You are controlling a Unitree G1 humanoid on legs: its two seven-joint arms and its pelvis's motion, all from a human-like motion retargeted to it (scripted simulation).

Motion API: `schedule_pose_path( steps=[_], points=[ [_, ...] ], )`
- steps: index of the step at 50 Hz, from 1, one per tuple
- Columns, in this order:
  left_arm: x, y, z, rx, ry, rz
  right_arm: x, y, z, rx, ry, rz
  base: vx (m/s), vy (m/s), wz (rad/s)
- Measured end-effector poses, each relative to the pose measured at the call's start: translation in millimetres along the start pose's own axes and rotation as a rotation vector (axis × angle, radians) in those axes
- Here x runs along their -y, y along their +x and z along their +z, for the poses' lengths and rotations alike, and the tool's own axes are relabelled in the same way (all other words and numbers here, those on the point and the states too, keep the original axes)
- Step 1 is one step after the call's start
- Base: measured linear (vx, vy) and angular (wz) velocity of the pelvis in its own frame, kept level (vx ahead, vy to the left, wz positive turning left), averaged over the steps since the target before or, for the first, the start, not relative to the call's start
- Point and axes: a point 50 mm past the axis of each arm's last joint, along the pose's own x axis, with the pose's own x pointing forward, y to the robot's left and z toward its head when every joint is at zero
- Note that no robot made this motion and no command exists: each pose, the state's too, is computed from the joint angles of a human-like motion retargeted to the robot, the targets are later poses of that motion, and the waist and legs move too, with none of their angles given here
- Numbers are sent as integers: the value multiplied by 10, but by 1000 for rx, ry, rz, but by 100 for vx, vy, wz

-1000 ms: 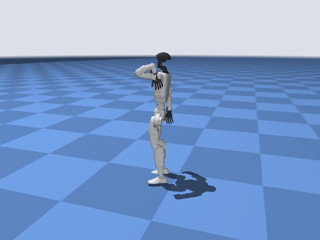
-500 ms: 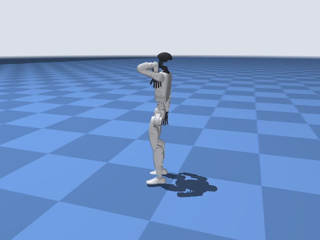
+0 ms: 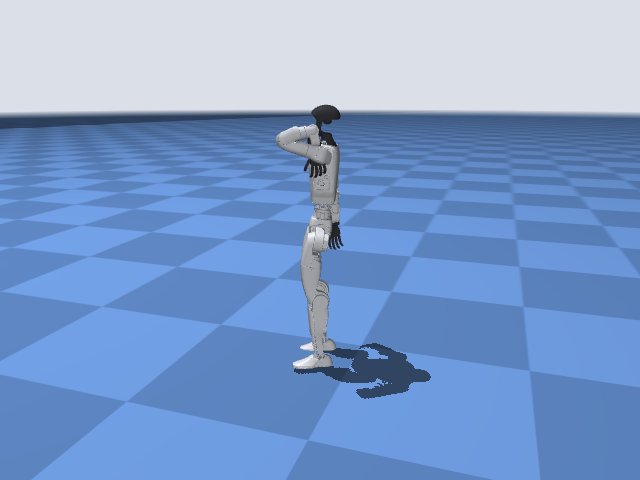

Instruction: In place motions

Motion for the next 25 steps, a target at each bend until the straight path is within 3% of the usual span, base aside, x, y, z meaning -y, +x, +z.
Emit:
schedule_pose_path(
  steps=[8,25],
  points=[
    [-52,-13,-5,22,68,36,-41,1,-16,-41,11,44,13,7,40],
    [-67,7,2,-24,-119,29,158,13,518,99,-119,70,14,14,-7]
  ],
)
